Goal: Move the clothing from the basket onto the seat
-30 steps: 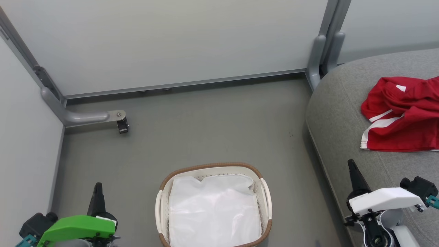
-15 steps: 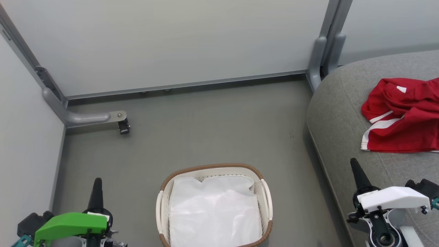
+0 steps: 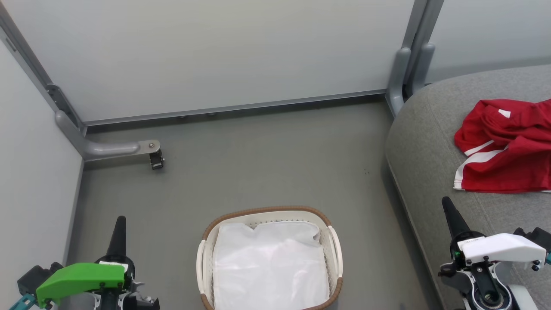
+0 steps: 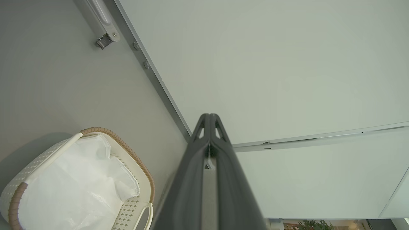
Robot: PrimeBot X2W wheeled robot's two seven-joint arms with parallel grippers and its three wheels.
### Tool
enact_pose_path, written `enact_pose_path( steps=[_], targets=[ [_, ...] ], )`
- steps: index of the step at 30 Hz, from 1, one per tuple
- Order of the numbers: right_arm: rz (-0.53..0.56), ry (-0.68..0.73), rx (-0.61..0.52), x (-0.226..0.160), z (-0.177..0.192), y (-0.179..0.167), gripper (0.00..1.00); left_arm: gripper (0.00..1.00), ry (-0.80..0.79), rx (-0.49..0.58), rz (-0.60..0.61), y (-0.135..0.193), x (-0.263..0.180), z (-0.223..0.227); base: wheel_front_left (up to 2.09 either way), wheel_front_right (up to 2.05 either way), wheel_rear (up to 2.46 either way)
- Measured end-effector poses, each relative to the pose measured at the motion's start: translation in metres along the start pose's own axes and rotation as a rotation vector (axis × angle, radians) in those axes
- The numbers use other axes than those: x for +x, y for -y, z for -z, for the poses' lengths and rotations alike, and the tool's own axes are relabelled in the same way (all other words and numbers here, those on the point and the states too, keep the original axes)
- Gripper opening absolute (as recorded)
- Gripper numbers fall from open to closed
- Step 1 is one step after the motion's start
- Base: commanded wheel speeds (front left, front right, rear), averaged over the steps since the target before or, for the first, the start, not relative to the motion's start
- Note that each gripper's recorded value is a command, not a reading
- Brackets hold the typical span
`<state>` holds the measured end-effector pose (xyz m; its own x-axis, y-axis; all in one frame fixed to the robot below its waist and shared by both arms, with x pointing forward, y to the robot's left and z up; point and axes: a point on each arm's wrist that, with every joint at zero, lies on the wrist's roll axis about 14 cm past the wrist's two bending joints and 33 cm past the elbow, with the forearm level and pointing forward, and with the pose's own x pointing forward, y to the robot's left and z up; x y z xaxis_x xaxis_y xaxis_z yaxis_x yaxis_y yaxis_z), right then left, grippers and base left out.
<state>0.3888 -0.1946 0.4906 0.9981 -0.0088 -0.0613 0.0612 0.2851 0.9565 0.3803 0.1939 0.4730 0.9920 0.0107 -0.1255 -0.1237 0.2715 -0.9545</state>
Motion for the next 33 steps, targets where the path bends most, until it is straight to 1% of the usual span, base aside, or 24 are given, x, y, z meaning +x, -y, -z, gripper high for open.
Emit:
enact_pose_path(
  steps=[33],
  targets=[
    [-0.054, -0.001, 0.261, 0.0, -0.008, -0.013, 0.0, 0.0, 0.003, -0.248, 0.094, 0.023, 0.002, -0.011, 0.0, 0.0, 0.0]
  ],
)
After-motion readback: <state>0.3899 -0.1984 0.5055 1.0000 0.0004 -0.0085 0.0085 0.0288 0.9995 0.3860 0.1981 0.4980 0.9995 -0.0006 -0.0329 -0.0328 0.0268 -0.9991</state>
